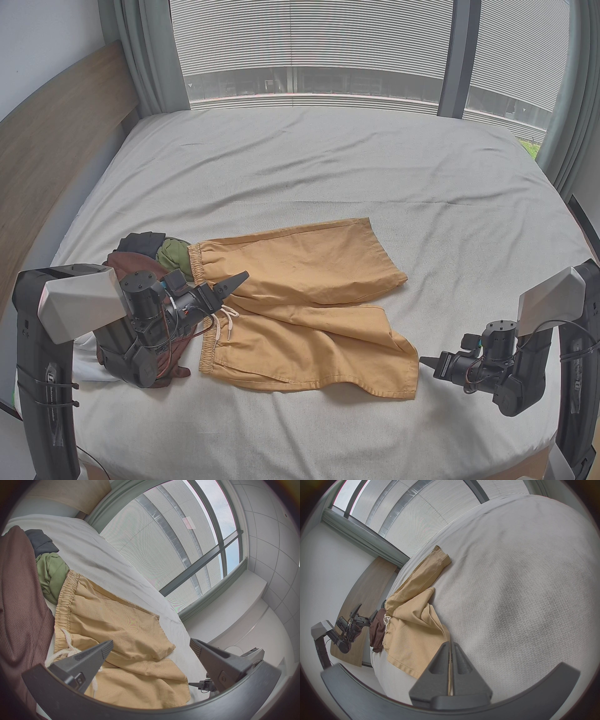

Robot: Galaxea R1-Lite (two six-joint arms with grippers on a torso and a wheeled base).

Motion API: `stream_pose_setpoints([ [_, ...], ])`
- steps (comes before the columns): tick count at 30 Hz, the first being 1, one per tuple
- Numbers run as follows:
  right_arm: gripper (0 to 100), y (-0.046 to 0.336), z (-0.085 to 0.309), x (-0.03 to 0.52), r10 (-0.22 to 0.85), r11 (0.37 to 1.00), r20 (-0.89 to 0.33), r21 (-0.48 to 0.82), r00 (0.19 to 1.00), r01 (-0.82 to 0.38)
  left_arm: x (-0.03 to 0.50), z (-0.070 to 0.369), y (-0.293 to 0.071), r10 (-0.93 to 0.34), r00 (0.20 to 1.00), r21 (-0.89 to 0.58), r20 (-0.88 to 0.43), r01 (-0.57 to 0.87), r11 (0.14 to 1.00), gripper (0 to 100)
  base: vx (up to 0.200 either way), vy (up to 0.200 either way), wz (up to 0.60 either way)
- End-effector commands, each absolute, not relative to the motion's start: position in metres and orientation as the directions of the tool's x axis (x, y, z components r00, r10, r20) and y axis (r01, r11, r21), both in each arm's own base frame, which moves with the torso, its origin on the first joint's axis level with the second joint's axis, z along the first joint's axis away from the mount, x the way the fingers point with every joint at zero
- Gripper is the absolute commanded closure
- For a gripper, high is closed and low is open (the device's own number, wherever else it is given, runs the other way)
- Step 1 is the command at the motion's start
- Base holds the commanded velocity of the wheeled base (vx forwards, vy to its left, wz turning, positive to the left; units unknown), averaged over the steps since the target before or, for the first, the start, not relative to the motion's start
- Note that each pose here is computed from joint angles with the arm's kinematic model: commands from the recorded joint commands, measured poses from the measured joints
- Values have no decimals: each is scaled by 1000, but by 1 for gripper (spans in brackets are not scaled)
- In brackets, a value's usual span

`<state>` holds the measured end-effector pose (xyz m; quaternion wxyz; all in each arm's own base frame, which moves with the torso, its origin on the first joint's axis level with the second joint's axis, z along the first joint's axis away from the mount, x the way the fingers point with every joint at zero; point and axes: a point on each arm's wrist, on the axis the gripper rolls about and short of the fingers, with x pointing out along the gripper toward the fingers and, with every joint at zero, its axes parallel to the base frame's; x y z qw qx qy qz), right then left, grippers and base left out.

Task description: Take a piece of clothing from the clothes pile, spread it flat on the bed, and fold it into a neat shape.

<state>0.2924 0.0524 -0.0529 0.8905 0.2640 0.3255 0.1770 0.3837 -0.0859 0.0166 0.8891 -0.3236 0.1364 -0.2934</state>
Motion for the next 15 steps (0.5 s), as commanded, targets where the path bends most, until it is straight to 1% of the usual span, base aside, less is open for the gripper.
stream_pose_setpoints([
  [1, 100, 52, -56, 293, 490, 797, -490, 588, 721, -141, 384, 16, -86, -610, 791, -656, -54, 433, 618, 0, 0, 0, 0],
  [6, 100, 55, -49, 300, 497, 791, -456, 587, 738, -170, 384, 16, -86, -609, 791, -655, -54, 432, 620, 0, 0, 0, 0],
  [7, 0, 55, -46, 303, 497, 790, -439, 585, 748, -182, 384, 16, -86, -609, 791, -655, -54, 432, 620, 0, 0, 0, 0],
  [12, 0, 59, -33, 317, 506, 780, -373, 583, 778, -227, 384, 16, -86, -609, 791, -655, -54, 432, 620, 0, 0, 0, 0],
  [15, 0, 61, -32, 323, 509, 777, -354, 581, 784, -242, 384, 16, -86, -609, 791, -655, -54, 432, 620, 0, 0, 0, 0],
])
